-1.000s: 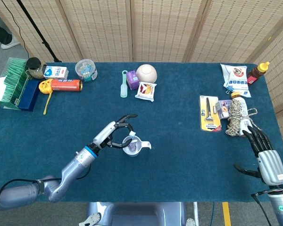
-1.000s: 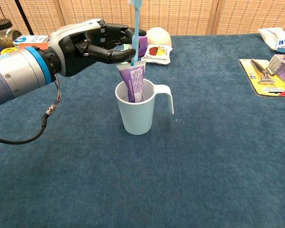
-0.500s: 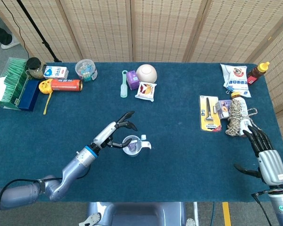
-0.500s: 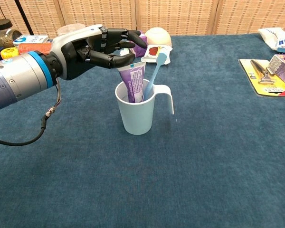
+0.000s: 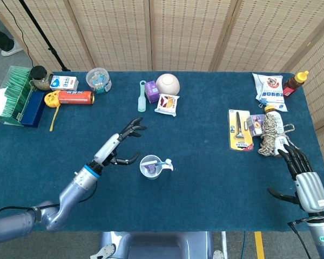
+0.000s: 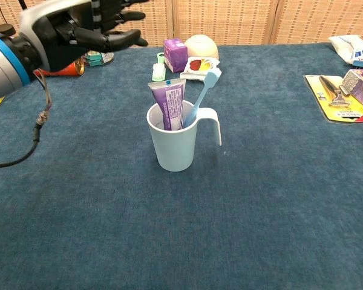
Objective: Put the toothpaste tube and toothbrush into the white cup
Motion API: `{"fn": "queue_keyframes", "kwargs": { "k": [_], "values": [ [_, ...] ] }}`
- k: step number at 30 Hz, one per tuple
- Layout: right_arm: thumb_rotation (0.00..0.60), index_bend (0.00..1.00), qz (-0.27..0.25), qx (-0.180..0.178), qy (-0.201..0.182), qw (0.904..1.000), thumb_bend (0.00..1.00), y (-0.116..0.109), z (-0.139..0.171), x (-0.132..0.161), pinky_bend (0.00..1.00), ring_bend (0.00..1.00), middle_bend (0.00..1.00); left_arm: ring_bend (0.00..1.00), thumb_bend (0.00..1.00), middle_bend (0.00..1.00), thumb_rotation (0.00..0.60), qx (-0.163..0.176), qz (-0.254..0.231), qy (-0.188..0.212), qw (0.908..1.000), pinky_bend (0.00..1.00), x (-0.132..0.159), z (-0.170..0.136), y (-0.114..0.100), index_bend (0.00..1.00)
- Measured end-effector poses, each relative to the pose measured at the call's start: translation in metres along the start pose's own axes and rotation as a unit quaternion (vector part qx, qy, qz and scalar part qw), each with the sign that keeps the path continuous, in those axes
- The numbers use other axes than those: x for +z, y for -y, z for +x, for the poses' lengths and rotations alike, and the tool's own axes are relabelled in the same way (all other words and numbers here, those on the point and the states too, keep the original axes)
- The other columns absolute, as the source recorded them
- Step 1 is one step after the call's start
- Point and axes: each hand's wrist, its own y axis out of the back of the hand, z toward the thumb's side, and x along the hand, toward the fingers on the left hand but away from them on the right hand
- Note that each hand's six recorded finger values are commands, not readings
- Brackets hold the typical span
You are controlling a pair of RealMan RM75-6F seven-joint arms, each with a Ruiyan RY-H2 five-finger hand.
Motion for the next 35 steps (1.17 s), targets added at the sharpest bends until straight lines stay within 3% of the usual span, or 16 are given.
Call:
{"fn": "queue_keyframes", "kwargs": {
  "k": [7,11,14,18,21,25,30,35],
  "values": [
    [0.6,0.01,0.0,0.001,-0.003,1.0,0.0,0.0,0.001,0.003,0.04,0.0,0.0,0.0,0.39,0.0,0.6,0.027,0.078,0.0,0.9966,0.02,0.015,-0.023,-0.053,0.0],
    [0.6,0.01,0.004,0.002,-0.004,1.0,0.0,0.0,0.001,0.004,0.04,0.0,0.0,0.0,0.39,0.0,0.6,0.032,0.169,-0.026,0.9848,0.0,0.016,-0.046,-0.082,0.0],
    [0.6,0.01,0.015,0.001,-0.003,0.9999,0.0,-0.001,0.002,0.004,0.01,0.0,0.0,0.0,0.39,0.0,0.6,0.036,0.238,-0.053,0.9692,0.0,0.011,-0.068,-0.095,0.0],
    [0.6,0.0,0.045,-0.009,0.002,0.999,0.0,-0.003,0.002,0.002,0.0,0.0,0.0,0.0,0.39,0.0,0.6,0.044,0.335,-0.106,0.9351,0.0,0.005,-0.113,-0.116,0.0],
    [0.6,0.0,0.079,-0.026,0.006,0.9965,0.0,-0.006,0.001,0.001,0.0,0.0,0.0,0.0,0.39,0.0,0.6,0.057,0.375,-0.154,0.9124,0.0,-0.002,-0.154,-0.128,0.0],
    [0.6,0.0,0.116,-0.043,0.018,0.9922,0.0,-0.009,0.002,-0.002,0.0,0.0,0.0,0.0,0.39,0.0,0.6,0.084,0.39,-0.195,0.8962,0.0,-0.01,-0.199,-0.135,0.0],
    [0.6,0.0,0.141,-0.043,0.036,0.9884,0.0,-0.011,0.004,-0.006,0.0,0.0,0.0,0.0,0.39,0.0,0.6,0.131,0.409,-0.217,0.8765,0.0,-0.017,-0.242,-0.138,0.0],
    [0.6,0.0,0.155,-0.02,0.062,0.9858,0.0,-0.009,0.007,-0.012,0.0,0.0,0.0,0.0,0.39,0.0,0.6,0.159,0.413,-0.223,0.869,0.0,-0.022,-0.262,-0.133,0.0]
  ]
}}
